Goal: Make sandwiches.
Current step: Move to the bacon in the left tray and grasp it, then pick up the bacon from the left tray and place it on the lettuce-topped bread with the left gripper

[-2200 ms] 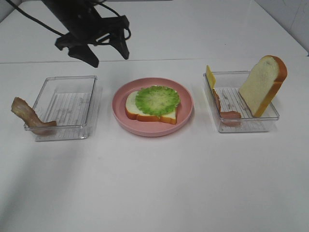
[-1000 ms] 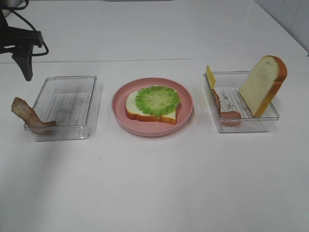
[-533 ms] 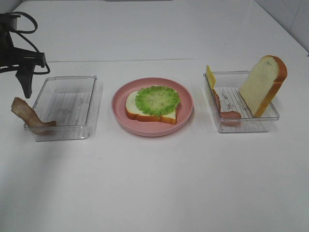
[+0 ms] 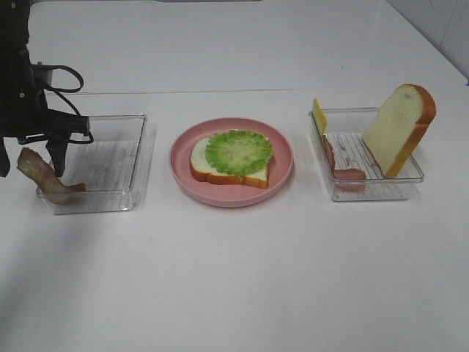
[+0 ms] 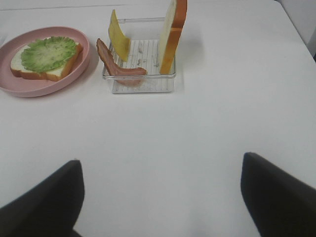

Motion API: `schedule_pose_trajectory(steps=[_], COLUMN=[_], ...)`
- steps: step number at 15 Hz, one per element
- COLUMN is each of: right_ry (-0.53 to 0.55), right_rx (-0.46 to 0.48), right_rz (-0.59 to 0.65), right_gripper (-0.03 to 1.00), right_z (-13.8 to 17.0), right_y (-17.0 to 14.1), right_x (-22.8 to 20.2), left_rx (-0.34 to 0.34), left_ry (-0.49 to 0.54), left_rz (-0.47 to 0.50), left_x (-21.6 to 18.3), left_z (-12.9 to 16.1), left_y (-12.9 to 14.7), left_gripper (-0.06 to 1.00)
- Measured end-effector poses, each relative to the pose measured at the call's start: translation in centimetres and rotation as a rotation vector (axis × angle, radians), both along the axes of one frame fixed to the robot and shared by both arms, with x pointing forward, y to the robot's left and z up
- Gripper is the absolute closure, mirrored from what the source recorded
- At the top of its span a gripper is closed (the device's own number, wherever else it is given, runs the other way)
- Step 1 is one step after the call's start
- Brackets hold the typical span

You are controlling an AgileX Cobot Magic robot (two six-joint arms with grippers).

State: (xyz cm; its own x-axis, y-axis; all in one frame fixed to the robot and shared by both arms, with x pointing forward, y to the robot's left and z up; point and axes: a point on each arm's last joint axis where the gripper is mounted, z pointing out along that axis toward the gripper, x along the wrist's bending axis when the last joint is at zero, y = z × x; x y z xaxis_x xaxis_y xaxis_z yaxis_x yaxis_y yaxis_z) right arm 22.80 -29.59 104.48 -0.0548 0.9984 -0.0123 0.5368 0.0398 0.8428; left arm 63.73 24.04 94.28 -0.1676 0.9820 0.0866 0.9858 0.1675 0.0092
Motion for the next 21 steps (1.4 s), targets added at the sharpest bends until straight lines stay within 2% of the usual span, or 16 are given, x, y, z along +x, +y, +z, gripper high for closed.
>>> schedule_pose_trajectory(steps=[2, 7, 8, 10, 13, 16, 17, 18, 20, 21], right_ry=[0.000, 0.000, 0.000, 0.000, 0.000, 0.000, 0.000, 0.000, 0.000, 0.000], right_rx=[0.000, 0.000, 0.000, 0.000, 0.000, 0.000, 0.000, 0.000, 0.000, 0.000], right_rz=[0.000, 0.000, 0.000, 0.000, 0.000, 0.000, 0.000, 0.000, 0.000, 0.000], right_gripper=[0.16, 0.16, 0.16, 0.16, 0.16, 0.16, 0.16, 0.16, 0.16, 0.16], right_z=[0.0, 0.0, 0.0, 0.0, 0.0, 0.0, 0.0, 0.0, 0.0, 0.0], right_y=[0.0, 0.0, 0.0, 0.0, 0.0, 0.0, 0.0, 0.0, 0.0, 0.0], right_x=[0.0, 0.0, 0.0, 0.0, 0.0, 0.0, 0.0, 0.0, 0.0, 0.0], left_rx=[-0.005, -0.008, -0.008, -0.008, -0.078, -0.265, -0.354, -0.394, -0.592, -0.669], left_ry=[-0.018, -0.032, -0.033, -0.033, -0.068, -0.224, -0.289, -0.319, -0.418, -0.442], left_rz=[-0.002, 0.000, 0.000, 0.000, -0.010, -0.036, -0.050, -0.062, -0.082, -0.095], left_x=[0.2, 0.4, 0.4, 0.4, 0.9, 2.4, 3.0, 3.2, 3.9, 3.9], left_z=[-0.2, -0.2, -0.2, -0.2, 1.2, 6.1, 7.7, 8.3, 9.9, 10.2], left_y=[-0.1, -0.1, -0.1, -0.1, -0.8, -2.5, -3.3, -3.8, -6.1, -7.3], left_gripper=[0.39, 0.88, 0.94, 0.94, 0.94, 0.94, 0.94, 0.94, 0.94, 0.94])
